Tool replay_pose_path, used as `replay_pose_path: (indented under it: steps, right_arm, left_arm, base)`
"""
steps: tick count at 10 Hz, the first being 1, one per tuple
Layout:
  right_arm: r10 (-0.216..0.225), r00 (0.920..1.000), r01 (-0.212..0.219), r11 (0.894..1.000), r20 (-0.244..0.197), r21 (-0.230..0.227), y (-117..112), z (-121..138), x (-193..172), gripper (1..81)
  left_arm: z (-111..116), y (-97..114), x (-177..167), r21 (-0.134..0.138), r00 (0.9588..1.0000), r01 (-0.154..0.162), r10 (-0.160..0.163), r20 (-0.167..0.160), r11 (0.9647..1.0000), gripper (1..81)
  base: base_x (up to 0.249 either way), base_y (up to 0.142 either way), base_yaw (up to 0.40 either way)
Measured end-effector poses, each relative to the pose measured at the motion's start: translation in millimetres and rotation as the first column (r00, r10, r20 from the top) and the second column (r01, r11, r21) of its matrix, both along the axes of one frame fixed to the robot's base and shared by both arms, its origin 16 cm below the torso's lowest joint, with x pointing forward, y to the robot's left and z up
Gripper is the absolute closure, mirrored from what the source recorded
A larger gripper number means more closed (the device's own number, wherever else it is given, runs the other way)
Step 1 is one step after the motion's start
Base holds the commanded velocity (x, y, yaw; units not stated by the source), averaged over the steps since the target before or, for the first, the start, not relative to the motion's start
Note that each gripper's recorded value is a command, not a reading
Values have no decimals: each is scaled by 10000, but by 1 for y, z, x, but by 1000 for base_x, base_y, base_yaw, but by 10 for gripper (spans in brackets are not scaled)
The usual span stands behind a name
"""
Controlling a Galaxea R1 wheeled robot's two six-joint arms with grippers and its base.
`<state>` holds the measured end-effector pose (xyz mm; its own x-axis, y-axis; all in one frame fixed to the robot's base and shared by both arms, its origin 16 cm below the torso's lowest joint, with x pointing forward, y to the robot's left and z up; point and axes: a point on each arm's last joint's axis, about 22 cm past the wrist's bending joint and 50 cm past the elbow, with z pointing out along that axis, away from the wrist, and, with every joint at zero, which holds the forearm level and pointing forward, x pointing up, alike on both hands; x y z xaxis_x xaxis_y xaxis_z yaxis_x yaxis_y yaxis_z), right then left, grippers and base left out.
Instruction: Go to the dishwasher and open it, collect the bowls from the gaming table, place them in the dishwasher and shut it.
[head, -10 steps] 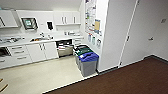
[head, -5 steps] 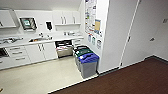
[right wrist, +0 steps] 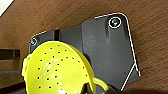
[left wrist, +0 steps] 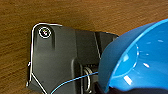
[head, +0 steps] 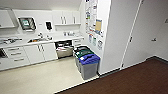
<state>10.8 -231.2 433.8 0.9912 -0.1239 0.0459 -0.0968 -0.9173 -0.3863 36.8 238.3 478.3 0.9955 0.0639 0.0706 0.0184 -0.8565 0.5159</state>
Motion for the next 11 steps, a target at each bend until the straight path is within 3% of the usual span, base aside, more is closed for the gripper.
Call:
replay_pose_path:
  steps: [11]
  right_arm:
    - [16,10000,-16,10000,-49,-16,0,0,-3,811]
  left_arm:
    - [0,1,-2,16,10000,2,-2,-32,10000,811]
  base:
    - [82,73,0]
